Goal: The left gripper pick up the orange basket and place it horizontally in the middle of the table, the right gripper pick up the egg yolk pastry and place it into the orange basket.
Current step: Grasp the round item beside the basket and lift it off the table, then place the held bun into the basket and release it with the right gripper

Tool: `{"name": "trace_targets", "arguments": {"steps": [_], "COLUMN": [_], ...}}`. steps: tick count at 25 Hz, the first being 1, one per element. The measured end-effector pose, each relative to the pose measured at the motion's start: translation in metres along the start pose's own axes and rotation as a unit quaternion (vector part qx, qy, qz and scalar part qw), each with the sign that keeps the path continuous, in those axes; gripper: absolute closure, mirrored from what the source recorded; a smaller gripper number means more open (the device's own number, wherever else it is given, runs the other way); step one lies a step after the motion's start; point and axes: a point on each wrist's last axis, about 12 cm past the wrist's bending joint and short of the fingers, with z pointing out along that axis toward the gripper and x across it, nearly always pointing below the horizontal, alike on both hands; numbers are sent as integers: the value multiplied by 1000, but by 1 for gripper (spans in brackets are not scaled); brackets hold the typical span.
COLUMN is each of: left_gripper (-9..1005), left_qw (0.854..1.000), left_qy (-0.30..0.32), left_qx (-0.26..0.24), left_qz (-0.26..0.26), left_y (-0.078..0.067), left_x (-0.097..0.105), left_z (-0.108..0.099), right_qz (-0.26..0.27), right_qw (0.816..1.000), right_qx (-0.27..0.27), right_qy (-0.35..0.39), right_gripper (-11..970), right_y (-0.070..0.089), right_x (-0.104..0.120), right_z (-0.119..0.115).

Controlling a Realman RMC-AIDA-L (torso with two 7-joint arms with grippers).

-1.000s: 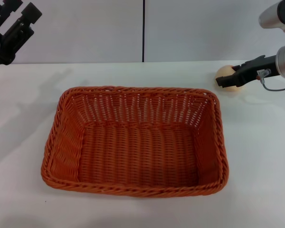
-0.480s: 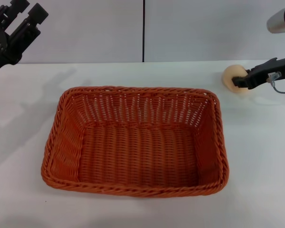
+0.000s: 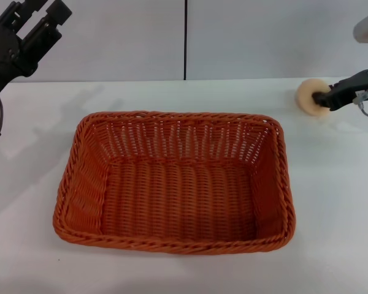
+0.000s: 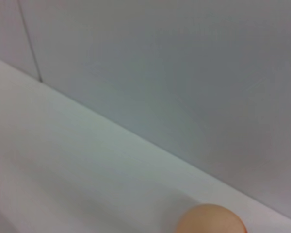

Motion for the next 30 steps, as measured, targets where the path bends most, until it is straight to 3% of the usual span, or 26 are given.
{"name": "trace_targets", "arguments": {"steps": [8,10,11,12,15,16,17,18,21,22,24,26,27,28,30], "left_gripper": [321,321,321,321,320,320,320,320,320,320,320,320,320,320,321], "left_qw": [1000,1000,1000,1000,1000,1000,1000,1000,1000,1000,1000,1000,1000,1000,1000], "left_qy": [2,3,4,4,5,5,5,5,5,5,4,1,0,0,0], "left_qx": [-1,-2,-5,-5,-7,-7,-7,-7,-7,-8,-9,-13,-15,-15,-13], "left_qz": [-1,-2,-3,-3,-4,-4,-4,-4,-5,-5,-5,-5,-5,-5,-5], "left_y": [0,0,1,1,1,1,1,1,0,0,1,1,2,2,2], "left_x": [2,4,4,4,5,5,5,5,6,6,6,5,5,5,5], "left_z": [4,4,4,4,4,4,4,4,4,4,4,4,3,3,4], "right_qz": [19,20,10,10,-18,-18,-40,-40,-61,-71,-79,-96,-120,-120,-145], "right_qw": [996,988,975,975,937,937,902,902,857,842,837,835,836,836,836], "right_qx": [-10,-33,-59,-59,-110,-110,-149,-149,-204,-242,-262,-299,-333,-333,-359], "right_qy": [-84,-147,-214,-214,-331,-331,-404,-404,-470,-478,-475,-453,-420,-420,-389], "right_gripper": [778,785,789,793,804,808,812,826,859,866,879,884,882,881,877], "right_y": [-1,1,6,6,18,18,27,27,40,50,56,70,88,88,104], "right_x": [-6,-9,-13,-13,-18,-18,-19,-19,-21,-25,-27,-33,-38,-38,-42], "right_z": [-22,-37,-52,-52,-75,-75,-87,-87,-99,-98,-96,-88,-79,-79,-71]}}
